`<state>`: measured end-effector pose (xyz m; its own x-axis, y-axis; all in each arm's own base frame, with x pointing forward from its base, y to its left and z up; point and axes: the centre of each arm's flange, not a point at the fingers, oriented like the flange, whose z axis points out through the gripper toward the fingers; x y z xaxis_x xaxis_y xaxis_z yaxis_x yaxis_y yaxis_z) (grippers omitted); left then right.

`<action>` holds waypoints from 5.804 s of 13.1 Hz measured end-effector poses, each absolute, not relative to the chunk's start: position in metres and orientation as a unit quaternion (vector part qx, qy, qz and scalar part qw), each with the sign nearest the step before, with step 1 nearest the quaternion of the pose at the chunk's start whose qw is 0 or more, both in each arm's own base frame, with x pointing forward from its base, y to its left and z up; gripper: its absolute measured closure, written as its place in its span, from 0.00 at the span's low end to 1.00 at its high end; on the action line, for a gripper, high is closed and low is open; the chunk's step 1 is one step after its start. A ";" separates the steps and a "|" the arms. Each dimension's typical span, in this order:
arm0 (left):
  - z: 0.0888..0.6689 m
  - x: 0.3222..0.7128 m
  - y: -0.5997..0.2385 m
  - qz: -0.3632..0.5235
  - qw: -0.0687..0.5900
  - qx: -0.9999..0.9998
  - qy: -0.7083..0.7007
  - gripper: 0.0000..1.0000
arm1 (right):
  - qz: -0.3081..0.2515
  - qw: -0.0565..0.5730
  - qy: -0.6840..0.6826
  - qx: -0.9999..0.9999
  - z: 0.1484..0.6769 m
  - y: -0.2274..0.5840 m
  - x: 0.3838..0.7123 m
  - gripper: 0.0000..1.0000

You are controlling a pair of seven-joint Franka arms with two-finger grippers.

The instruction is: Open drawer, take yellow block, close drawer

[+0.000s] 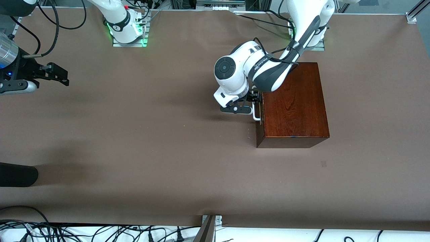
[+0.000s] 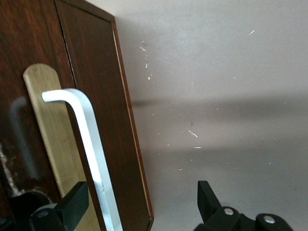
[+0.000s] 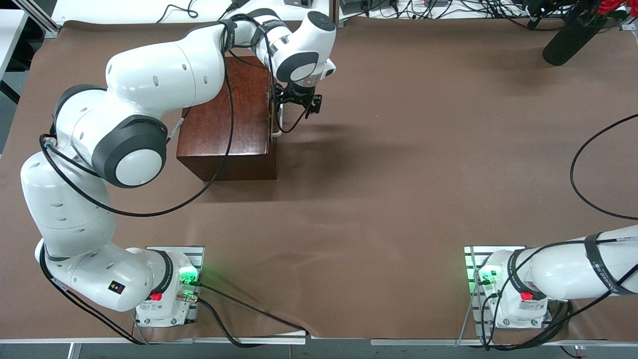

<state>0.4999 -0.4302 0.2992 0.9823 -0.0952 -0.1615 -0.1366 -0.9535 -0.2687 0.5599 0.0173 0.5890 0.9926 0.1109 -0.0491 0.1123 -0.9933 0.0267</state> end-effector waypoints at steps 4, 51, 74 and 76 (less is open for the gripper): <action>0.291 0.496 -0.429 0.061 0.156 -0.984 0.055 0.00 | -0.024 0.015 0.056 0.998 0.589 0.017 0.560 0.00; 0.321 0.494 -0.509 0.022 0.094 -0.995 0.036 0.00 | -0.020 0.014 0.055 0.998 0.589 0.017 0.561 0.00; 0.610 0.558 -0.188 0.097 0.044 -0.988 0.109 0.00 | -0.039 0.015 0.380 0.924 0.542 0.339 0.509 0.00; 0.610 0.566 -0.145 0.105 0.022 -0.989 0.105 0.00 | -0.021 0.007 0.429 0.903 0.545 0.402 0.489 0.00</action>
<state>0.5656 -0.1449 0.6102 0.9557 -0.2035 -0.2127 -0.2127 -0.9769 -0.0208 0.4888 0.4015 0.5450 0.6317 0.7740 -0.0429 0.7746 -0.6325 -0.0053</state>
